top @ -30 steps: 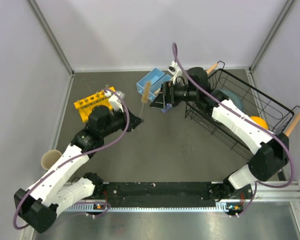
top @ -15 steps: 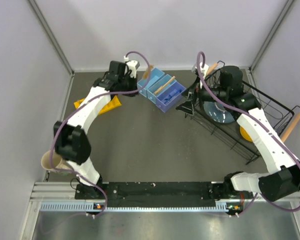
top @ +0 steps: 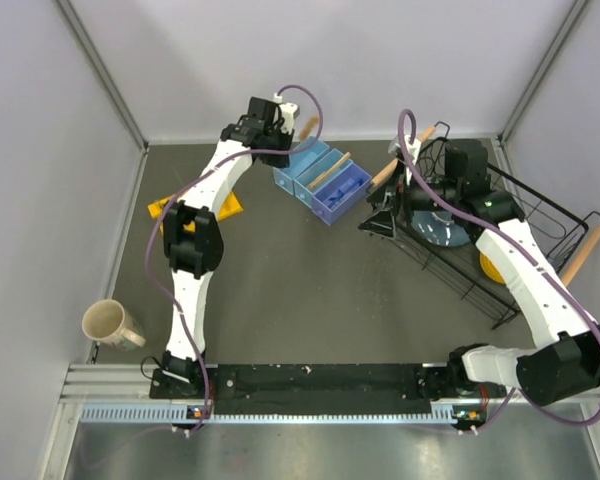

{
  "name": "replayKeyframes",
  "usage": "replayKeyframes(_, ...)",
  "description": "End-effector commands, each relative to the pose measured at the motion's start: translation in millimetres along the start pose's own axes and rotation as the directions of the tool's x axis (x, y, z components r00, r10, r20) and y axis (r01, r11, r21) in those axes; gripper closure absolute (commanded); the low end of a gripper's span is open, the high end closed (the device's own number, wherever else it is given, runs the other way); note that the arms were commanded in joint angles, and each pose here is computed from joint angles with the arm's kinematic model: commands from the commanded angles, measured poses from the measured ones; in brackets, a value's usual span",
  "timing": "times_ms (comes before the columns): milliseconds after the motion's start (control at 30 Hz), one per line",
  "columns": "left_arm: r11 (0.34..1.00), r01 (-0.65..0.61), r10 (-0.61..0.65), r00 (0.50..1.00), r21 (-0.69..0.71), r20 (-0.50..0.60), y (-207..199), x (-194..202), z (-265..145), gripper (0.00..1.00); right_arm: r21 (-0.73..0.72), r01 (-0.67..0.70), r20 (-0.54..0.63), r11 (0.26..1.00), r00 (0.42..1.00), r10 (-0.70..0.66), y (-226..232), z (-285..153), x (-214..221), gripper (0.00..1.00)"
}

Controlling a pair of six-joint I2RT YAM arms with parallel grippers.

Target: Organize the chemistry lab equipment

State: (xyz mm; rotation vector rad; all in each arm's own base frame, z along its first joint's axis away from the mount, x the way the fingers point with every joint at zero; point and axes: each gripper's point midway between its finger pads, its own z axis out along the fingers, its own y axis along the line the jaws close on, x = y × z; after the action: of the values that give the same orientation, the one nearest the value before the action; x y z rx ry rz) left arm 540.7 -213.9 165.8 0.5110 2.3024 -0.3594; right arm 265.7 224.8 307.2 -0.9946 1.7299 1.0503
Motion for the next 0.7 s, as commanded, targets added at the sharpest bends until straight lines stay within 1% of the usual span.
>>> replayKeyframes(0, 1.0, -0.001, 0.001, 0.999, 0.001, -0.033, 10, 8, 13, 1.0, -0.021, 0.056, 0.045, 0.998, 0.997, -0.055, 8, -9, -13, 0.08)
replayKeyframes(267, 1.0, 0.021, -0.022, 0.997, -0.011, -0.071, 18, 24, 30, 1.0, -0.026, 0.045, 0.042, 0.999, 0.998, -0.044, 7, -9, -10, 0.08)
replayKeyframes(300, 1.0, 0.026, -0.026, 0.997, -0.012, -0.071, 18, 24, 31, 0.95, -0.025, 0.041, 0.041, 0.999, 0.998, -0.04, 6, -8, -10, 0.08)
replayKeyframes(367, 1.0, 0.026, -0.027, 0.997, -0.016, -0.069, 18, 23, 29, 0.9, -0.029, 0.042, 0.041, 0.999, 0.998, -0.041, 6, -8, -10, 0.08)
replayKeyframes(400, 0.999, 0.027, -0.028, 0.997, -0.017, -0.065, 18, 22, 29, 0.83, -0.029, 0.041, 0.041, 0.999, 0.998, -0.039, 6, -8, -9, 0.08)
replayKeyframes(500, 0.999, 0.028, -0.029, 0.998, -0.02, -0.052, 18, 17, 24, 0.74, -0.028, 0.038, 0.039, 0.999, 0.999, -0.037, 6, -8, -8, 0.08)
replayKeyframes(533, 0.999, 0.027, -0.028, 0.998, -0.022, -0.048, 18, 15, 22, 0.68, -0.025, 0.038, 0.039, 0.999, 0.999, -0.037, 5, -8, -8, 0.08)
replayKeyframes(633, 0.999, 0.021, -0.022, 0.999, -0.035, -0.031, 19, 8, 13, 0.59, -0.02, 0.043, 0.041, 0.999, 0.998, -0.042, 6, -9, -9, 0.07)
replayKeyframes(667, 0.999, 0.025, -0.026, 1.0, -0.043, -0.016, 20, 1, 5, 0.57, -0.015, 0.043, 0.041, 0.999, 0.998, -0.043, 5, -10, -9, 0.08)
